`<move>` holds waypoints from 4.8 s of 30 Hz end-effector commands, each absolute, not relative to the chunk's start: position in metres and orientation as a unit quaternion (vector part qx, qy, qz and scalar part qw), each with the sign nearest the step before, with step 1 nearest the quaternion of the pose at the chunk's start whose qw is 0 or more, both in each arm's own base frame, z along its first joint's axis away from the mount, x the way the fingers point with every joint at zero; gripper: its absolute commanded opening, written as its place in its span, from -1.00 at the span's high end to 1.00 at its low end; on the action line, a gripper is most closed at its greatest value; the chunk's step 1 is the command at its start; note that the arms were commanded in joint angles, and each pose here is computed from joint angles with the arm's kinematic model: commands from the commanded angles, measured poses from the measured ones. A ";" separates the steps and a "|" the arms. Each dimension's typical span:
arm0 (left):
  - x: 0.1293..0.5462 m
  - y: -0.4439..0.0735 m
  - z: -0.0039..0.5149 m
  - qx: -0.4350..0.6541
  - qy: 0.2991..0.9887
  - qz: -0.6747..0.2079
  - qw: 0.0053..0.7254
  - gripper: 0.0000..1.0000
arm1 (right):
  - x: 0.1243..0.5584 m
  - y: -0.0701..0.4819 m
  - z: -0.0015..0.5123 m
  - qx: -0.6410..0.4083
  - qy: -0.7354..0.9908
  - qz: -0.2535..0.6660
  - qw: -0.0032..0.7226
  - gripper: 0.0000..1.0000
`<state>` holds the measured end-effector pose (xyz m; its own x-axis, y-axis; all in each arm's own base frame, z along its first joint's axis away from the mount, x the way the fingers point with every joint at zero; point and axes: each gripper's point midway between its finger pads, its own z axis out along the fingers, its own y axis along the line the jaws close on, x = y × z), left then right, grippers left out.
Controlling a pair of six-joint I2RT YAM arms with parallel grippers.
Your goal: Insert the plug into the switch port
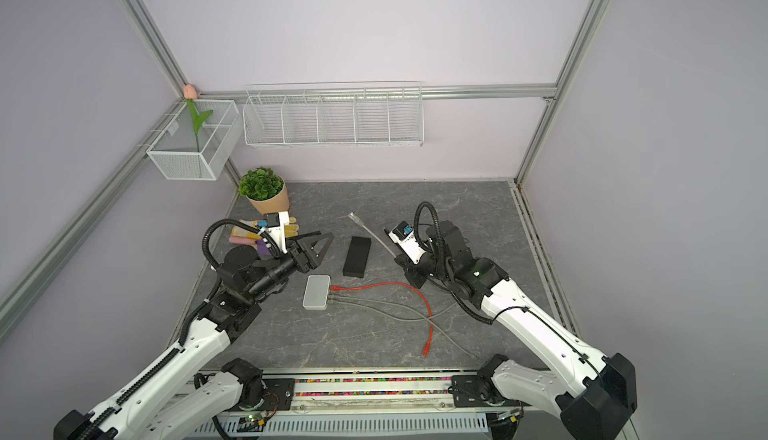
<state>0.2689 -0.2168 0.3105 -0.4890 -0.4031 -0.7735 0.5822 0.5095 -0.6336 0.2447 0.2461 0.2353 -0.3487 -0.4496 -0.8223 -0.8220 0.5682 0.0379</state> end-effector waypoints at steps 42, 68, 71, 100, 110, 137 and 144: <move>0.250 -0.232 0.342 0.108 0.663 -0.560 0.485 0.85 | 0.211 0.280 0.223 -0.479 0.744 0.304 0.353 0.80; 0.243 -0.232 0.326 0.045 0.688 -0.536 0.487 1.00 | 0.223 0.338 0.286 -0.524 0.695 0.206 0.447 0.32; 0.243 -0.232 0.322 0.040 0.691 -0.538 0.482 1.00 | 0.227 0.343 0.287 -0.523 0.695 0.202 0.450 0.34; 0.235 -0.229 0.330 0.037 0.681 -0.552 0.480 1.00 | 0.231 0.365 0.283 -0.531 0.688 0.220 0.442 0.54; 0.236 -0.230 0.329 0.038 0.683 -0.551 0.478 1.00 | 0.229 0.364 0.278 -0.532 0.690 0.221 0.438 0.85; 0.180 -0.210 0.382 0.169 0.621 -0.526 0.556 -0.34 | 0.168 0.332 0.306 -0.587 0.602 0.420 0.342 0.86; 0.185 -0.227 0.371 0.176 0.618 -0.557 0.527 -0.26 | 0.166 0.335 0.307 -0.588 0.596 0.435 0.332 0.86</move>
<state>0.1892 -0.2202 0.3701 -0.3739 -0.3672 -0.8517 0.7807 0.3712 -0.5027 0.1729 0.3343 0.2929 -0.1135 -0.4451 -0.8883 -0.9907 -0.0169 0.1351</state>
